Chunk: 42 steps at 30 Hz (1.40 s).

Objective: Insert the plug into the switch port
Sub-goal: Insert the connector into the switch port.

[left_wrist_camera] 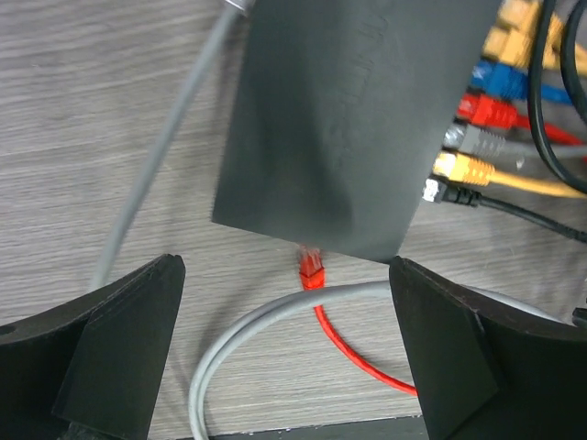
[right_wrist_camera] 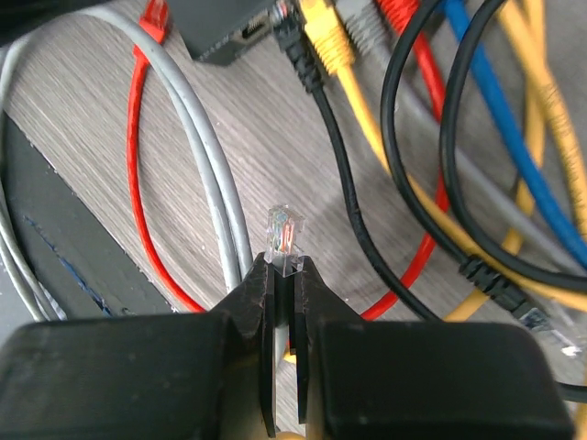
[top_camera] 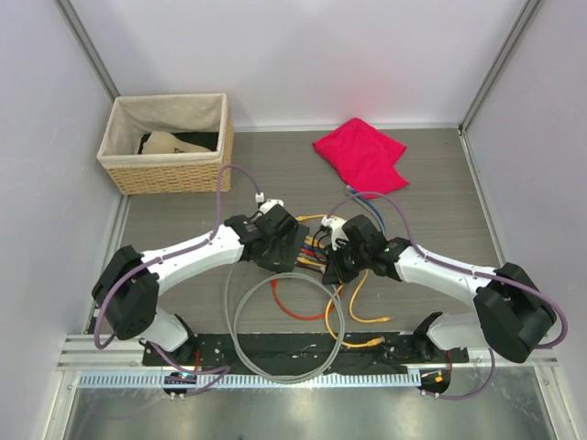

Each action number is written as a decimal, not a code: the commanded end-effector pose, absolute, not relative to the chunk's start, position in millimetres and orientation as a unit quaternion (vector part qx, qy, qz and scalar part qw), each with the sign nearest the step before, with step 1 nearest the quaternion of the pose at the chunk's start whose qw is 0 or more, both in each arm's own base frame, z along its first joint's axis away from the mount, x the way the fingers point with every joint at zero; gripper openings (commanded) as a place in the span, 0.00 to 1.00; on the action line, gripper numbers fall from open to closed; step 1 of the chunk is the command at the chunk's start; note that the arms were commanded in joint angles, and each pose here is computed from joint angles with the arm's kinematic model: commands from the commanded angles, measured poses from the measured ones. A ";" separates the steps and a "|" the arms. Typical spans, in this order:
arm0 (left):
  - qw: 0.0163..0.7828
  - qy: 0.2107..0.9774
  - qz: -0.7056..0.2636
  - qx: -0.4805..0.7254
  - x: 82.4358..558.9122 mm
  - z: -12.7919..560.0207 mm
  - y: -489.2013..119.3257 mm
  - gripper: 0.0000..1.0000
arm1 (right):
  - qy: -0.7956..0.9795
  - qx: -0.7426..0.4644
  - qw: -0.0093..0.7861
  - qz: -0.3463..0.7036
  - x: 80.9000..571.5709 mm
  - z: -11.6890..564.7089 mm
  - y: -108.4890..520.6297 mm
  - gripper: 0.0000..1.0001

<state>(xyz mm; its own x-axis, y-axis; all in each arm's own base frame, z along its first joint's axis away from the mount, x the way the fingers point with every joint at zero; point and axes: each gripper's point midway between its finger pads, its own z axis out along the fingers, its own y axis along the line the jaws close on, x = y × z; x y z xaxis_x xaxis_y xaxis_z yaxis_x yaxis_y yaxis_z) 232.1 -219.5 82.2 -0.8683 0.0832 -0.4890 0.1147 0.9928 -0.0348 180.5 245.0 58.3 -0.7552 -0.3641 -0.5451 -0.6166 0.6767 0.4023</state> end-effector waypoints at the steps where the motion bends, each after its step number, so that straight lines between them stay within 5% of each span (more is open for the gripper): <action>1: 0.266 0.961 -0.021 0.068 230.4 77.3 -231.0 1.00 | 0.881 -0.276 0.221 0.315 173.1 62.0 250.2 0.01; 16: 0.290 0.948 0.080 0.098 223.7 43.4 -239.5 1.00 | 0.877 -0.286 0.218 0.320 169.5 60.0 254.5 0.01; 27: 0.320 0.934 0.124 0.098 266.4 45.9 -217.8 0.84 | 0.868 -0.304 0.226 0.321 176.0 61.2 261.5 0.01; 34: 0.338 0.937 0.064 0.060 297.9 54.2 -214.6 0.83 | 0.850 -0.319 0.261 0.327 195.9 70.2 277.1 0.01; 42: 0.353 0.933 -0.059 0.036 274.3 93.6 -227.9 0.92 | 0.804 -0.364 0.292 0.369 207.9 102.4 304.5 0.01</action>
